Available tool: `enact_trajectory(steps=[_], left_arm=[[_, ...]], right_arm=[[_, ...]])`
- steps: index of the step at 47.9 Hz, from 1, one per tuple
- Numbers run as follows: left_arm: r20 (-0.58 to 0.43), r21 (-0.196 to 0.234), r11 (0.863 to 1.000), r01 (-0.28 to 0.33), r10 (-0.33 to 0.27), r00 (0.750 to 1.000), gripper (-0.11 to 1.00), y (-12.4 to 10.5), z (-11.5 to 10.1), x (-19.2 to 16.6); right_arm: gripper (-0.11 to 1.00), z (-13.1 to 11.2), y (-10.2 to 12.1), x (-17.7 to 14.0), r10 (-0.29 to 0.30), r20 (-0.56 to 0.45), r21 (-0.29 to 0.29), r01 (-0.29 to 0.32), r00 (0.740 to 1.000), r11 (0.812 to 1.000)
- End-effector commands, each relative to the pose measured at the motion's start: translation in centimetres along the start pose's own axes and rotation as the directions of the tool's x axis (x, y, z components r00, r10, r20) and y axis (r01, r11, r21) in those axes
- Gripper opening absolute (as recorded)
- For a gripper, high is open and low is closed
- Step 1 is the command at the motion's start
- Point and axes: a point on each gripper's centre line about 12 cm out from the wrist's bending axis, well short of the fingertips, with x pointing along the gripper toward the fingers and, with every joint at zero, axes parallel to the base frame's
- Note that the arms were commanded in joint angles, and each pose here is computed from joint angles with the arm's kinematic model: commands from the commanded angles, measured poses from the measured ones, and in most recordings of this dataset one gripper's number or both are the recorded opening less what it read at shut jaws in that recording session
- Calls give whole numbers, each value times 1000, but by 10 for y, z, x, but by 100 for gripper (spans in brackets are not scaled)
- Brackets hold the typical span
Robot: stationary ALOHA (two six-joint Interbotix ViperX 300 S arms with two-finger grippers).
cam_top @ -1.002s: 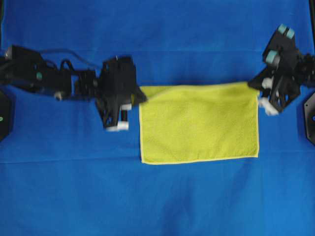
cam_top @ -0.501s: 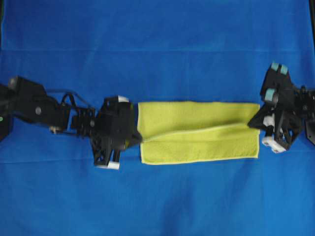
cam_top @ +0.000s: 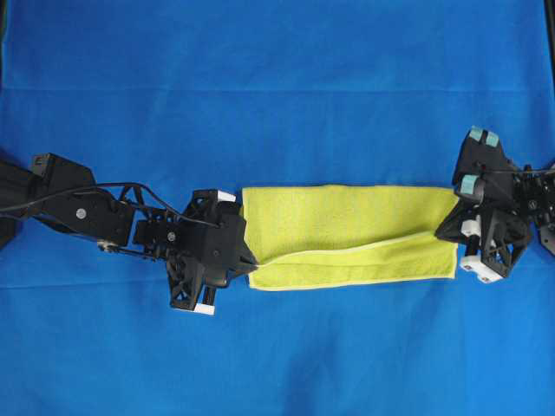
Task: Fold the yellow towel.
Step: 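Release the corners and lift both grippers away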
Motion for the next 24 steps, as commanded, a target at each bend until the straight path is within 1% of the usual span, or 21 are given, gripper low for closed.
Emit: enact_trajectory(steps=[1, 2, 3, 5, 7, 10, 12, 13, 14, 16, 18, 20, 24], left_arm=[[51, 3, 1000, 7, -7, 999, 3, -4, 12, -4], [54, 4, 1000, 8, -8, 999, 3, -4, 12, -4], [58, 6, 1000, 10, -10, 998, 5, -5, 13, -4], [64, 7, 1000, 11, -11, 998, 11, -6, 13, -4], [70, 4, 1000, 12, -12, 997, 21, -7, 14, -4], [78, -4, 1000, 15, -15, 997, 40, -8, 15, -5], [76, -4, 1000, 19, -18, 997, 53, -10, 15, -5], [78, -2, 1000, 21, -21, 997, 59, -11, 15, -6], [78, 0, 1000, 22, -22, 997, 65, -11, 15, -6], [78, 0, 1000, 24, -24, 997, 76, -12, 15, -6], [75, 0, 1000, 26, -26, 997, 83, -13, 14, -7], [78, -2, 1000, 26, -26, 997, 84, -13, 15, -9], [85, 1, 1000, 27, -27, 996, 79, -14, 16, -14]], right_arm=[[4, 2, 8, -2, 27, 13, -6, -27, 1000, 1000], [5, 1, 9, -2, 29, 8, -1, -29, 1000, 1000], [9, 1, 10, -2, 32, 6, 2, -32, 999, 999], [21, -1, 11, -2, 34, -3, 9, -34, 999, 999], [34, -3, 12, -2, 35, -10, 13, -35, 999, 999], [52, -5, 13, -2, 36, -19, 11, -36, 999, 999], [62, -6, 14, -3, 39, -21, 9, -39, 999, 999], [64, -7, 14, -3, 40, -21, 9, -39, 999, 999], [65, -6, 14, -3, 42, -19, 9, -42, 999, 999], [61, -7, 14, -4, 44, -17, 9, -44, 999, 999], [56, -6, 15, -5, 48, -12, 9, -48, 999, 999], [54, -6, 15, -6, 50, -8, 8, -50, 999, 999], [55, -5, 15, -11, 58, 3, 2, -58, 998, 998]])
